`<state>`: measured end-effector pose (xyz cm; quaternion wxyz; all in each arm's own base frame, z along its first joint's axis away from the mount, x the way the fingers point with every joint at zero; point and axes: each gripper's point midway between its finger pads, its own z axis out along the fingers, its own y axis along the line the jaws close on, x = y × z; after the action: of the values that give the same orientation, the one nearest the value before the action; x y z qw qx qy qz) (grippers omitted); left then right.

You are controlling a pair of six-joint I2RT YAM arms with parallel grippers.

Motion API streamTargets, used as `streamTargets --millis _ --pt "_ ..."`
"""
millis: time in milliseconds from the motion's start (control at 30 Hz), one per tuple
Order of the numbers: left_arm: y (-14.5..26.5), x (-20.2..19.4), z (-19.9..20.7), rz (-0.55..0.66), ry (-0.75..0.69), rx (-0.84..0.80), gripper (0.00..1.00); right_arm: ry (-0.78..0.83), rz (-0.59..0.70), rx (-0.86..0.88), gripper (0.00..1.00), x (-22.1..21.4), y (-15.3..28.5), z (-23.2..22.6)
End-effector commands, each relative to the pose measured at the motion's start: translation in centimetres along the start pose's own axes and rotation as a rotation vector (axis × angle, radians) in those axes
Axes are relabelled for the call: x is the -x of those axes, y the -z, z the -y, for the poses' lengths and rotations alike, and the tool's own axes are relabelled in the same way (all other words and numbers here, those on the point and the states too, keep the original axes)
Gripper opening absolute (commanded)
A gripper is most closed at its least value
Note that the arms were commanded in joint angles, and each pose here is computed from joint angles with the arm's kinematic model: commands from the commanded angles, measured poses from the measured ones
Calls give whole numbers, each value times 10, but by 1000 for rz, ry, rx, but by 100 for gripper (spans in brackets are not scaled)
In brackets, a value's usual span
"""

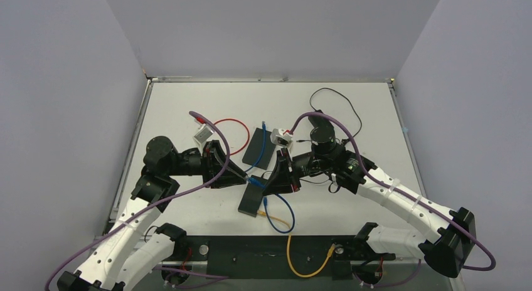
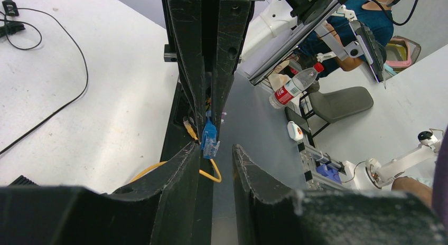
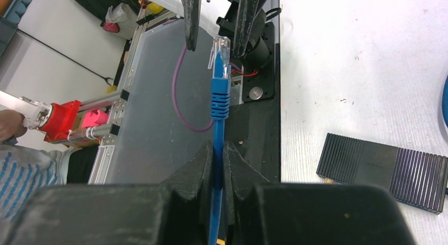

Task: Insert the plug into the switch port
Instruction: Pick up the connector from the center of the board.

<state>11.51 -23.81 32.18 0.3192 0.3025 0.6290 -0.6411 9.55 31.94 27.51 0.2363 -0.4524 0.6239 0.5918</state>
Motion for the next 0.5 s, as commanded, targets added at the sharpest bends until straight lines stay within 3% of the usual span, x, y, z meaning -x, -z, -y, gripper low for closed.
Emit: streamTargets --millis 0,267,467 --pt "-1 0 1 -3 -34 -9 26 64 35 25 0 15 -2 -2" --pt "-2 1 -3 -1 -25 -1 25 59 29 31 0 15 -5 1" --pt "-2 -1 -6 -6 -18 3 18 60 28 29 0 15 -5 2"
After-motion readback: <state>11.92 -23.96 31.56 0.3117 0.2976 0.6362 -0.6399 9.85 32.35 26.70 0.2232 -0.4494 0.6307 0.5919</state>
